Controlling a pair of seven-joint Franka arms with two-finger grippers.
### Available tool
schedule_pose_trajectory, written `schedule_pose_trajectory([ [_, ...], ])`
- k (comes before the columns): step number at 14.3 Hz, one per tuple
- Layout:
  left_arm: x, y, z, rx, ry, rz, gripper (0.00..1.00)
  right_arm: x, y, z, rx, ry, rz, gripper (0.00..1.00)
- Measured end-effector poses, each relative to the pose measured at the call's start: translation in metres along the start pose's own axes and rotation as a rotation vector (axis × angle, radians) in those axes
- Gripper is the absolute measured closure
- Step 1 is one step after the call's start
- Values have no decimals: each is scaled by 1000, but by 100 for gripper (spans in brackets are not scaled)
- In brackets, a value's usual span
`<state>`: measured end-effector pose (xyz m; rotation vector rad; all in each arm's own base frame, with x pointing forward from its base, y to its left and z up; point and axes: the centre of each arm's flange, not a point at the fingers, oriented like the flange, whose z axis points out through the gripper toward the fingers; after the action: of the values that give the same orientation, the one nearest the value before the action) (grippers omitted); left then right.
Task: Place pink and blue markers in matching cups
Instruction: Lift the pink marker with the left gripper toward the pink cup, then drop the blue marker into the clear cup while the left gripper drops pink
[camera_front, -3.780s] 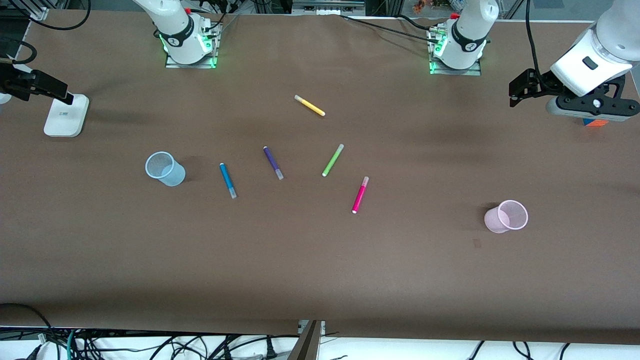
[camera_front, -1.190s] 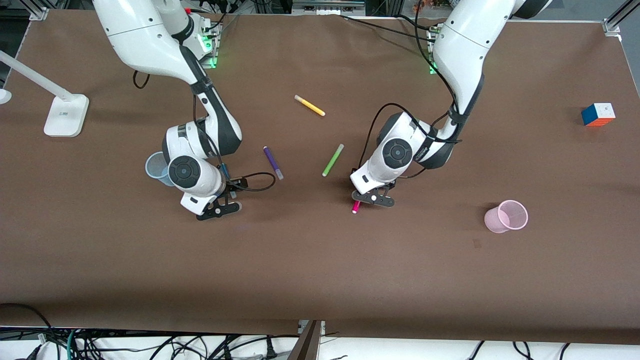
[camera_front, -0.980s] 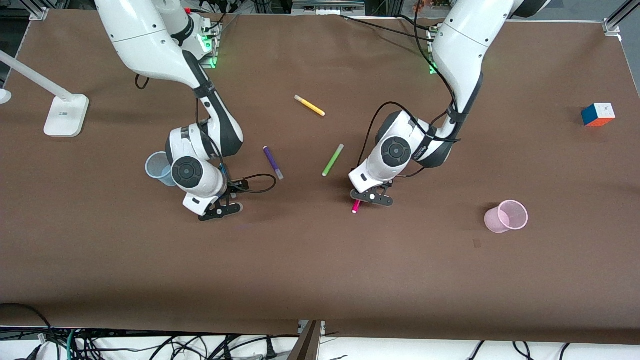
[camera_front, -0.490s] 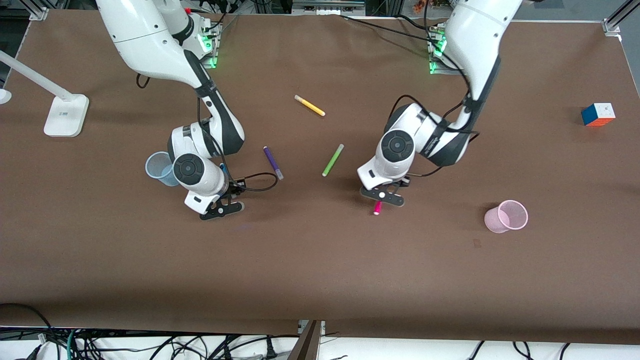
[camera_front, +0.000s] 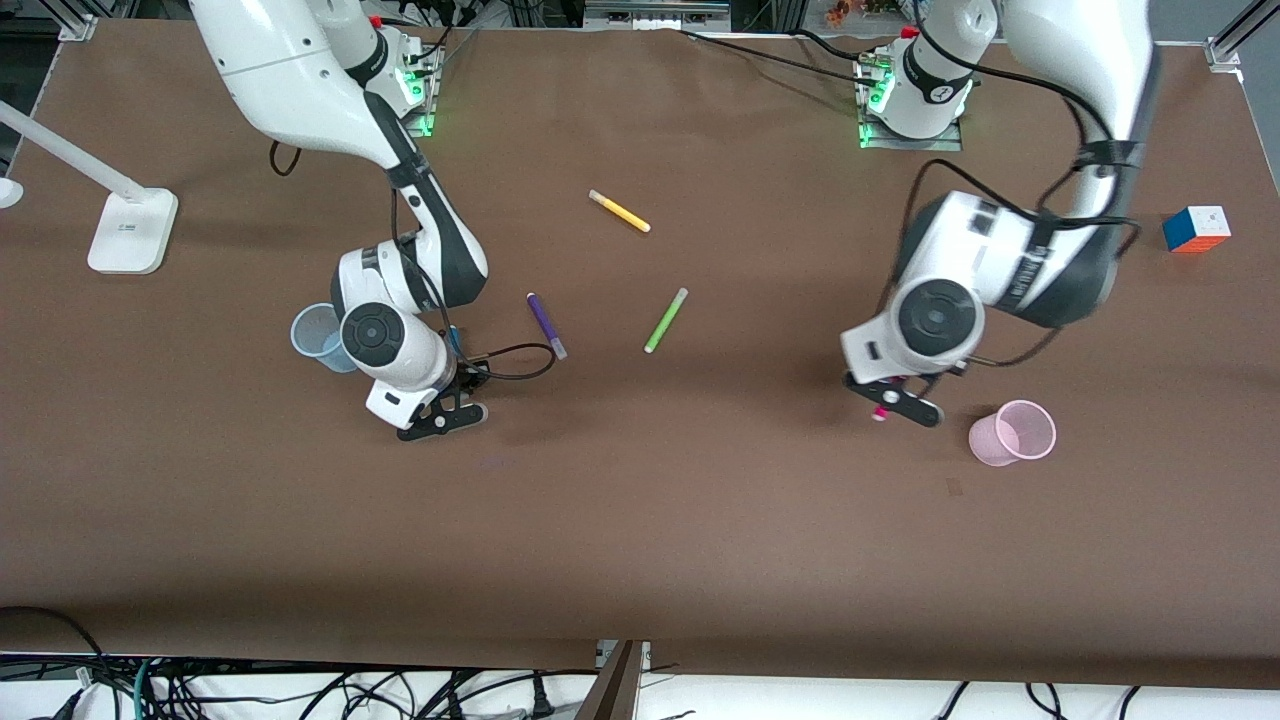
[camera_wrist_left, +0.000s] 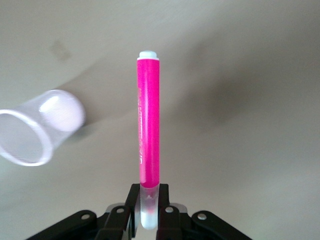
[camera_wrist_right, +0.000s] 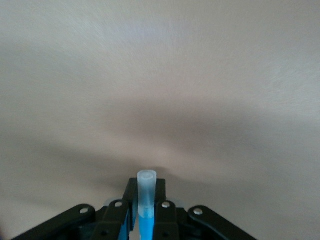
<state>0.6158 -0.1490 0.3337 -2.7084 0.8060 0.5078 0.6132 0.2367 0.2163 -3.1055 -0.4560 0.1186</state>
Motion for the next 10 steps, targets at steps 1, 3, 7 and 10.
schedule_pose_trajectory([
  [1,-6,-21,7,37,-31,59,82,1,0,-25,4,2,-18,83],
  [3,-13,-47,20,156,-113,160,82,-5,6,-85,10,13,-129,83],
  [7,-11,-61,23,409,-268,305,82,-31,41,-158,45,-4,-439,83],
  [10,-9,-77,50,432,-345,355,82,-49,93,-159,184,27,-656,83],
])
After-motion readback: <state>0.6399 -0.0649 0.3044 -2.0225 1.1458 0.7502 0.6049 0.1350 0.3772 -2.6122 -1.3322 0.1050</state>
